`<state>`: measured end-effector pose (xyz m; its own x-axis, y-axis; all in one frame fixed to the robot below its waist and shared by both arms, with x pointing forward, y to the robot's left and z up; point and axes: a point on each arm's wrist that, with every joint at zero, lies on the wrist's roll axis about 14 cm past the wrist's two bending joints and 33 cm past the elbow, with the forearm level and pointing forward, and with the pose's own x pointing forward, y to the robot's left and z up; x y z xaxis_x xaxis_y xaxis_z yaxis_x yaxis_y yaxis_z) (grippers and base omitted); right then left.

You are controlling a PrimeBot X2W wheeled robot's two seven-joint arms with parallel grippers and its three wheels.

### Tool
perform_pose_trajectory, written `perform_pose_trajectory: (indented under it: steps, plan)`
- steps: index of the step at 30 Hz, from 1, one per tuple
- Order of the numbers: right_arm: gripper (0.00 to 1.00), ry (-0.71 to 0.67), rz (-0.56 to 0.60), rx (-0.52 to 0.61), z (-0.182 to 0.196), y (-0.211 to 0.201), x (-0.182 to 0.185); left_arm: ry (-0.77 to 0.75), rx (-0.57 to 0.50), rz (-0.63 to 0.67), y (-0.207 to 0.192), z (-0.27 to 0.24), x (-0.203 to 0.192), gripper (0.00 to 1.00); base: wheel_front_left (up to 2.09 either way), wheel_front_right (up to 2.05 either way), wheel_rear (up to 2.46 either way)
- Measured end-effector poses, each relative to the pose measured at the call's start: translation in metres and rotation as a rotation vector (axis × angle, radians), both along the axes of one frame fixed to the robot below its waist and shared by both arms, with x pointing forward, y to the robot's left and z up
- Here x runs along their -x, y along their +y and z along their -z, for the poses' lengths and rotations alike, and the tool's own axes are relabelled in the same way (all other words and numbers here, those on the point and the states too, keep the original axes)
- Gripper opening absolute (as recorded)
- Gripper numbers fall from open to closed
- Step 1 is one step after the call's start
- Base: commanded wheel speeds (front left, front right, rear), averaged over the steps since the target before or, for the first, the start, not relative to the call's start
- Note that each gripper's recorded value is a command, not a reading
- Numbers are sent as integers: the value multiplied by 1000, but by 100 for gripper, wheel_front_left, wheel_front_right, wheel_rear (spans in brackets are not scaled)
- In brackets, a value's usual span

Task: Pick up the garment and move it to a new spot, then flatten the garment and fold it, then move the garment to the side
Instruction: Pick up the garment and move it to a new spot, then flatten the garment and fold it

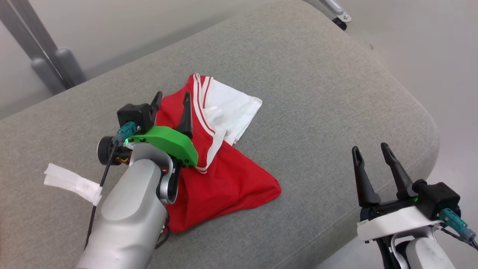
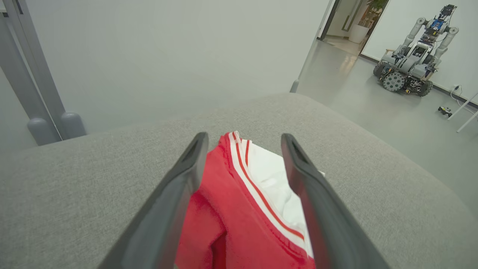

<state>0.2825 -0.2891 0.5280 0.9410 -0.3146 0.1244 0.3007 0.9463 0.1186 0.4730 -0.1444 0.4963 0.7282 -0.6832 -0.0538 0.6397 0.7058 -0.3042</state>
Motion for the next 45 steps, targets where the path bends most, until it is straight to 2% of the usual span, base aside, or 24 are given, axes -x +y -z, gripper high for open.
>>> perform_pose_trajectory:
  steps: [2, 4, 9, 14, 28, 35, 45]
  plan:
    - [100, -7, -18, 34, -6, 0, -3, -83, 54, -42, 9, -27, 0, 100, 0, 0, 0]
    - [100, -13, -33, 68, -11, 0, -2, -108, 65, -94, 31, -27, 15, 100, 0, 0, 0]
    - [100, -40, -60, 147, -25, -1, 3, -155, 47, -204, 86, -23, 57, 100, 0, 0, 0]
    - [100, -54, -98, 191, -32, 2, 0, -174, -19, -363, 147, -15, 94, 100, 0, 0, 0]
    - [100, 15, -199, 165, -1, 30, -16, -96, -153, -642, 259, 21, 159, 100, 0, 0, 0]
    - [100, -3, -237, 149, -3, 44, -24, -116, -152, -702, 280, 16, 167, 100, 0, 0, 0]
    - [100, -3, -253, 141, -2, 50, -26, -119, -150, -705, 281, 15, 167, 100, 0, 0, 0]
